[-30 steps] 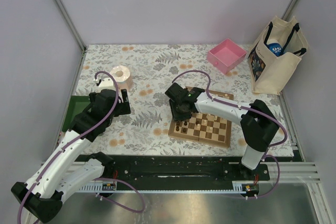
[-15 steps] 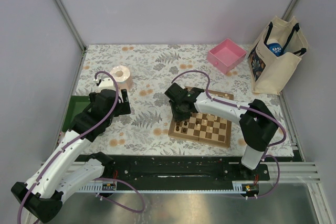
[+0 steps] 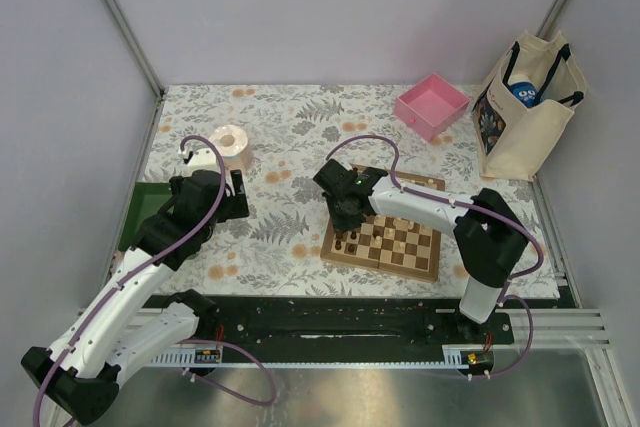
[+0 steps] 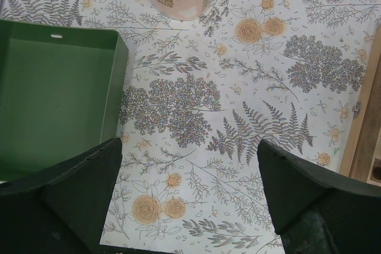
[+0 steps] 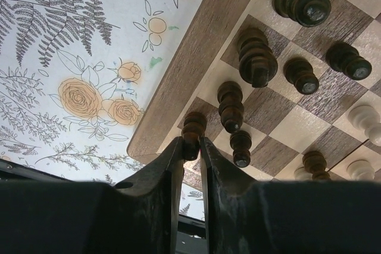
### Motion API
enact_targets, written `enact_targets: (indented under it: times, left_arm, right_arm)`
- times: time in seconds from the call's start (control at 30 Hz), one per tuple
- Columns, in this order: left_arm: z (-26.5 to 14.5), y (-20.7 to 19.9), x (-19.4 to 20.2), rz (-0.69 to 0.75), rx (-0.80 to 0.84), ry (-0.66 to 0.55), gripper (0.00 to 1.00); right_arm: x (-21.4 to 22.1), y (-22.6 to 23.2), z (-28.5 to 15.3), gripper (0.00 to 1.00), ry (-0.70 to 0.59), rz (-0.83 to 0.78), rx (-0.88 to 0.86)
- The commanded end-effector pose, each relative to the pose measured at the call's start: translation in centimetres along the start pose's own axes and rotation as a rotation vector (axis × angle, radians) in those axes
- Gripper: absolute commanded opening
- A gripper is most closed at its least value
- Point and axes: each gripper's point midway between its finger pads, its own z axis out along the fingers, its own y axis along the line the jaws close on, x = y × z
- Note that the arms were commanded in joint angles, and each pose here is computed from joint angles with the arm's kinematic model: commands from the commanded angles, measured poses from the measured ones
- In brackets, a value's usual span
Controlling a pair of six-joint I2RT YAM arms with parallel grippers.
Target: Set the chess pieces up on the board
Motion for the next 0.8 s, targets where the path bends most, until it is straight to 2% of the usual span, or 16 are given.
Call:
enact_targets:
  times: [0.0, 0.5, 0.77]
  left_arm:
    - [0.16, -0.18, -0.03, -0.001, 0.008, -0.001, 0.99]
    - [0.14, -0.15, -0.06, -0.003, 0.008, -0.005, 0.99]
    - [0.11, -0.23, -0.09, -0.002, 0.012, -0.004, 0.99]
  right_arm:
    - [-1.06, -0.13, -0.89, 0.26, -0.06, -0.01, 0.01]
    - [-0.93, -1.06, -1.15, 0.26, -0.066, -0.01, 0.048]
    - [-0.75, -0.38, -0.93, 0.27, -0.054, -0.017, 0.015]
